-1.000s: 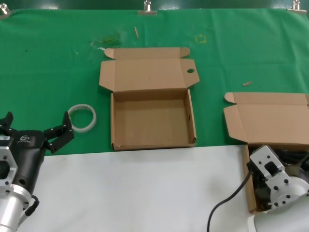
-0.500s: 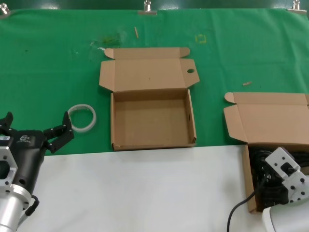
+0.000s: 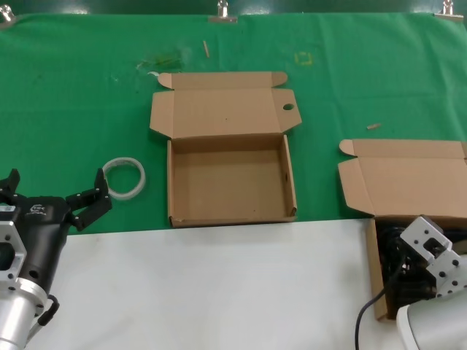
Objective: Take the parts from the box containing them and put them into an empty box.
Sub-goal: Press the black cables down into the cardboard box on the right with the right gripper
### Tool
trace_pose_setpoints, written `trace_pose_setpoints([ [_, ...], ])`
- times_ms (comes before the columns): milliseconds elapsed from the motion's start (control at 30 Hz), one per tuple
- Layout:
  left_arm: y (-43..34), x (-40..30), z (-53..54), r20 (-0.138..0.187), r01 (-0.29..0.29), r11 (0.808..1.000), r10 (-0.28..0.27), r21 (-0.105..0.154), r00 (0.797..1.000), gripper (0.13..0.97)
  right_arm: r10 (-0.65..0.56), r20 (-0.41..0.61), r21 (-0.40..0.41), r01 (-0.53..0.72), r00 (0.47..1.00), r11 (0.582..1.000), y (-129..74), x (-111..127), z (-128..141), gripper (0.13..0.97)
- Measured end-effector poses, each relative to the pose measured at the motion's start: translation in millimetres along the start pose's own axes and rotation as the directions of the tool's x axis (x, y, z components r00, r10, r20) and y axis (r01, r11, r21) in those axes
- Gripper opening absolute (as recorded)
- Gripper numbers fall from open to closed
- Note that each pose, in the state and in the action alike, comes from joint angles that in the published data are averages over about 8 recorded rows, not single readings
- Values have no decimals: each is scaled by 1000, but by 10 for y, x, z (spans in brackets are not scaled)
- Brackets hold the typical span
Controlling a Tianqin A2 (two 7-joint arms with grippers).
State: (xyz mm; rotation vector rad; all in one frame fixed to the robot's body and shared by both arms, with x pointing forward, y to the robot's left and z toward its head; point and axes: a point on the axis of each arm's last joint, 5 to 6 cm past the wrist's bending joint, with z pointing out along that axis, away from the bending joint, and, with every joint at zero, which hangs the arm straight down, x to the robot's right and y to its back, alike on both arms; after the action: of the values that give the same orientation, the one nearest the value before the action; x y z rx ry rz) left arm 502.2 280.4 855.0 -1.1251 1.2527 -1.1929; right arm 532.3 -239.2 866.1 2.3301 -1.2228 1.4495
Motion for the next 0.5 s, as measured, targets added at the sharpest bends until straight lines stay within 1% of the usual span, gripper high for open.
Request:
trace_pose_setpoints([
  [33,0,0,0,0,0,1000,0,0,1000,966,-4,-2,2,4,1000,1000,-5,-2,11,820],
  [167,0,0,0,0,0,1000,0,0,1000,966,-17,-3,12,17,1000,1000,-23,-21,57,820],
  [433,0,0,0,0,0,1000,0,0,1000,966,-29,11,27,28,1000,999,-42,-102,144,649],
  [467,0,0,0,0,0,1000,0,0,1000,966,-29,13,28,29,999,999,-43,-112,152,649],
  [500,0,0,0,0,0,1000,0,0,1000,966,-30,15,29,29,999,999,-43,-121,159,622],
])
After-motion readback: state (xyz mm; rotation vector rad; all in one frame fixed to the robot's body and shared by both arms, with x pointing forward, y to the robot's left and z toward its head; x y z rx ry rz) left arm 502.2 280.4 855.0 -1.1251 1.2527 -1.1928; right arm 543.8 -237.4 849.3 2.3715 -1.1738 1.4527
